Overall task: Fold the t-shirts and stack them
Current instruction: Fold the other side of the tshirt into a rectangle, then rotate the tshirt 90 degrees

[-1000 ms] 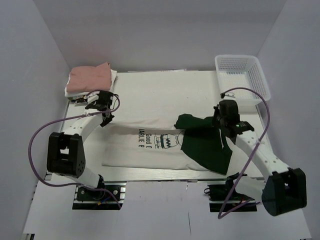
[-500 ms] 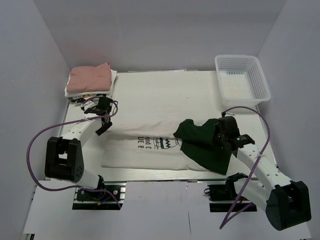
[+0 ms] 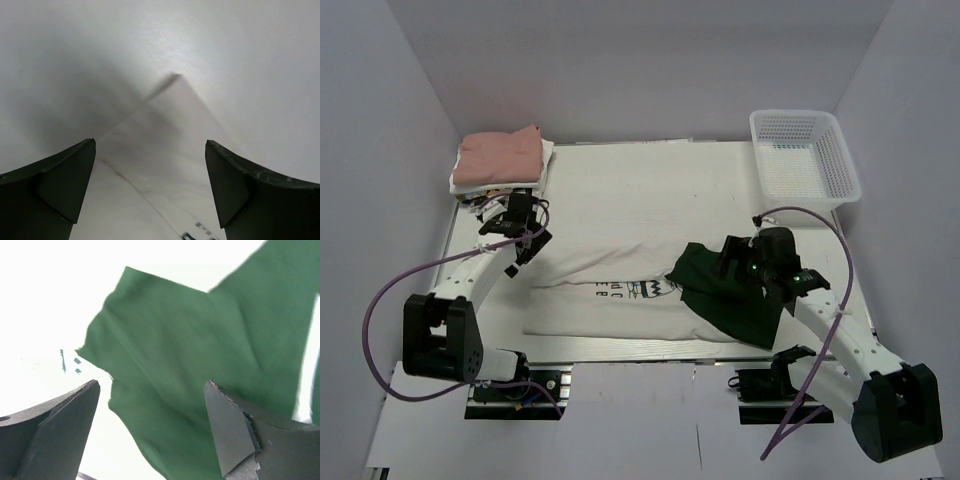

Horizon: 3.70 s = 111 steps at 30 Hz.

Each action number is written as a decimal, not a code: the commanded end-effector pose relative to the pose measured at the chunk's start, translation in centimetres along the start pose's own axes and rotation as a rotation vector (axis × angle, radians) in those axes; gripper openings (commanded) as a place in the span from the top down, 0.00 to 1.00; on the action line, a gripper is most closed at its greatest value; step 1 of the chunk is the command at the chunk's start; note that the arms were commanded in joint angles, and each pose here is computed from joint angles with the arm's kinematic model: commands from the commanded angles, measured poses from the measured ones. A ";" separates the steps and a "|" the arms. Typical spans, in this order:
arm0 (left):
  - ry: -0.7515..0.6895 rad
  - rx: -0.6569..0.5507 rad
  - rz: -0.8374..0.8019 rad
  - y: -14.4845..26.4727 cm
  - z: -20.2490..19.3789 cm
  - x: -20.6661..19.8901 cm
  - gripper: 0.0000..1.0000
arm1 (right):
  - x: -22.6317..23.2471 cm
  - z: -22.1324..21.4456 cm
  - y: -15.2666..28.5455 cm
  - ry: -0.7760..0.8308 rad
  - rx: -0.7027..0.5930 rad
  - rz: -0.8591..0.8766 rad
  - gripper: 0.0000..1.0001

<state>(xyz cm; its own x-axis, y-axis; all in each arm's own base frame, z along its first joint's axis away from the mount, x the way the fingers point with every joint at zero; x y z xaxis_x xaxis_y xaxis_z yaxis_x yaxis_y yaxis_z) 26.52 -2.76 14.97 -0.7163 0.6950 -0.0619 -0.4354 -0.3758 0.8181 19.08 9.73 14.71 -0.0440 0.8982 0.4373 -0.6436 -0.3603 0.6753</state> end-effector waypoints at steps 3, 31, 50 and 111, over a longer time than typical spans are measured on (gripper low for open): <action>-0.042 -0.012 -0.376 1.6 0.9 -3.9 0.00 | 4.5 5.9 -2.8 0.082 -0.172 0.263 0.10; -0.111 0.112 -0.131 -4.6 -2.6 -3.0 0.00 | 6.7 -6.9 0.8 0.319 0.378 0.549 0.10; -0.115 0.118 -0.028 -4.7 -3.3 -1.2 0.00 | 5.8 0.6 -5.4 0.207 0.016 -0.046 0.10; -0.811 0.855 -0.534 6.6 -21.5 -3.2 0.08 | 5.4 15.7 -28.2 0.122 0.230 0.113 0.10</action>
<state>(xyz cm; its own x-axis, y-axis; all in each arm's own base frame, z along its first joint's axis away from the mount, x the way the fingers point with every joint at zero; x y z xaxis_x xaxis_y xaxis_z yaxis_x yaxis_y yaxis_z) 15.83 -19.35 9.91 0.1093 0.9282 -0.3557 -0.0157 0.3594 0.9331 47.44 19.75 9.77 -0.0789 0.9313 0.3555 -0.5278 -0.3415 0.7777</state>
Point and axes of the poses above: each gripper's point midway between its finger pads, its own y axis back along the fingers, its own x axis along the line the jaws close on, z = x × y, the point moved 8 cm from there along y, back along the fingers, and after that the axes turned 4 degrees about -y, right-handed, at the moved point
